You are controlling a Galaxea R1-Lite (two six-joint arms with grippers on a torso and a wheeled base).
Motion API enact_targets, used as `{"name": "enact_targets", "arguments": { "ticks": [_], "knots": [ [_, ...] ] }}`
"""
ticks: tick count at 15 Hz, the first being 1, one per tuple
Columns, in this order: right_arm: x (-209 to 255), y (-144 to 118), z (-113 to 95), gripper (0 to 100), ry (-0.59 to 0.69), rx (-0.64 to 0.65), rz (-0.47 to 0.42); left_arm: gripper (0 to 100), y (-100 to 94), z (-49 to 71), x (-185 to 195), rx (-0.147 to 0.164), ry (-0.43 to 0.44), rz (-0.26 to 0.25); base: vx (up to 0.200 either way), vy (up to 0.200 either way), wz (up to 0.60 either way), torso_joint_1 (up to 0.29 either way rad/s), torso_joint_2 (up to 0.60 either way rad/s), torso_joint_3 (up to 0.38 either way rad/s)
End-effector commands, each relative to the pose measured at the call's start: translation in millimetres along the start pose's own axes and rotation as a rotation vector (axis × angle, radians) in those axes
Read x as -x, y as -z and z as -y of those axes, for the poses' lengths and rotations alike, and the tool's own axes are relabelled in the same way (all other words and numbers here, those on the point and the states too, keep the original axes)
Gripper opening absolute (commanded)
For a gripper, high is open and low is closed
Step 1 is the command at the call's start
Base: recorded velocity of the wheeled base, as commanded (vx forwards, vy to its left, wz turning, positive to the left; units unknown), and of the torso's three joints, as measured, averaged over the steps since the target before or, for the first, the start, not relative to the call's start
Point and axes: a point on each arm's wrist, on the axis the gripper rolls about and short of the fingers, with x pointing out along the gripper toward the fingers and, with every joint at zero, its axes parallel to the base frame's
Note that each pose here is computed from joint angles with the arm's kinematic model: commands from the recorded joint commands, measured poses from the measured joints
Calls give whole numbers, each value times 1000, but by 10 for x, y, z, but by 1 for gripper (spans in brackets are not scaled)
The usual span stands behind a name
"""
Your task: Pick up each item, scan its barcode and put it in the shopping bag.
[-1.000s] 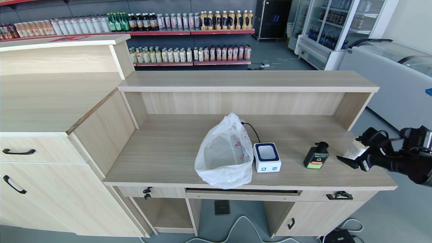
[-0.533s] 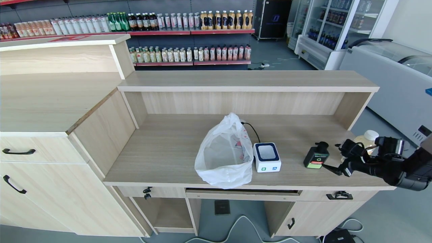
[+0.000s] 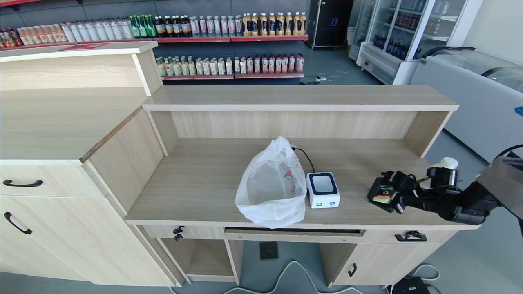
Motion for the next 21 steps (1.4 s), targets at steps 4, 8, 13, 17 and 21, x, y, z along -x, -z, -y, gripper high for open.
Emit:
{"name": "enact_targets", "arguments": {
  "ticks": [4,8,13,17,21],
  "knots": [
    [-368,-39,-82,100,-47,14,38,100,0,0,-1,2,0,-1,0,0,0,0,0,0],
    [-412,-62,-153,0,-67,11,41,100,0,0,-1,0,0,-1,0,0,0,0,0,0],
    [-264,-356,62,0,-46,5,112,100,0,0,-1,0,0,-1,0,0,0,0,0,0],
    [142,-590,167,0,-51,-51,152,100,0,0,-1,0,0,-1,0,0,0,0,0,0],
    [995,-1070,297,0,8,-213,249,100,0,0,-1,0,0,-1,0,0,0,0,0,0]
  ]
}}
